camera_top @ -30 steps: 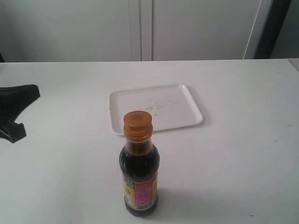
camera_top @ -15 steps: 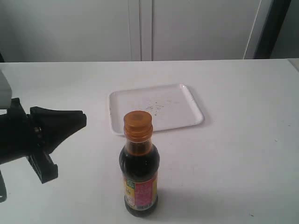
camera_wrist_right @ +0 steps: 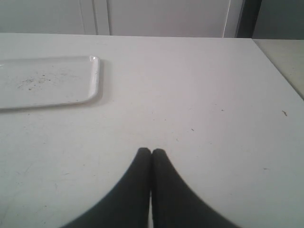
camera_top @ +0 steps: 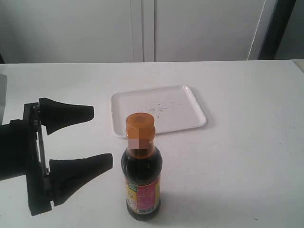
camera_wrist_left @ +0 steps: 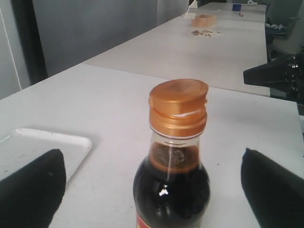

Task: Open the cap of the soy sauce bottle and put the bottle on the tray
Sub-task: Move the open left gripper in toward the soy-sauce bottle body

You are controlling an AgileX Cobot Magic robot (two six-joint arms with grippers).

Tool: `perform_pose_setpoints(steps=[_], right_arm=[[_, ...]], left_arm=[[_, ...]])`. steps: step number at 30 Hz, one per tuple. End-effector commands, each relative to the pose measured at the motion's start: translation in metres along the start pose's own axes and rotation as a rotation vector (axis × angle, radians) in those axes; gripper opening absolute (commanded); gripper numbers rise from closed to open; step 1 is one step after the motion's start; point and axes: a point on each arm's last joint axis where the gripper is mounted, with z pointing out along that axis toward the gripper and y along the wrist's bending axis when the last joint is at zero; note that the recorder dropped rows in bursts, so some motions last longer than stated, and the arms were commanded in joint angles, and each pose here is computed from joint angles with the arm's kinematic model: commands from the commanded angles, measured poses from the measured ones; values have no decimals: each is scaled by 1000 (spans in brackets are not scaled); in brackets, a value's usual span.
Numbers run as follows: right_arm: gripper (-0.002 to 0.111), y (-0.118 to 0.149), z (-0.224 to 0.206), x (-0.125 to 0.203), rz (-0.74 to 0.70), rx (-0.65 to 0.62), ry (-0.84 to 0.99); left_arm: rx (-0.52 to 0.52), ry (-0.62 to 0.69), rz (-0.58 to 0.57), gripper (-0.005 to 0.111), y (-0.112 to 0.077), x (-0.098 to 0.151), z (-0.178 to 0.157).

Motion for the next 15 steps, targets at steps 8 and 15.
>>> perform_pose_setpoints(steps=[8,15], right_arm=[[0,0,0,1,-7,3,-3],[0,0,0,1,-7,3,-3]], left_arm=[[36,-5,-56,105,-3,-2,1],[27,1,-119,105,0,2,3]])
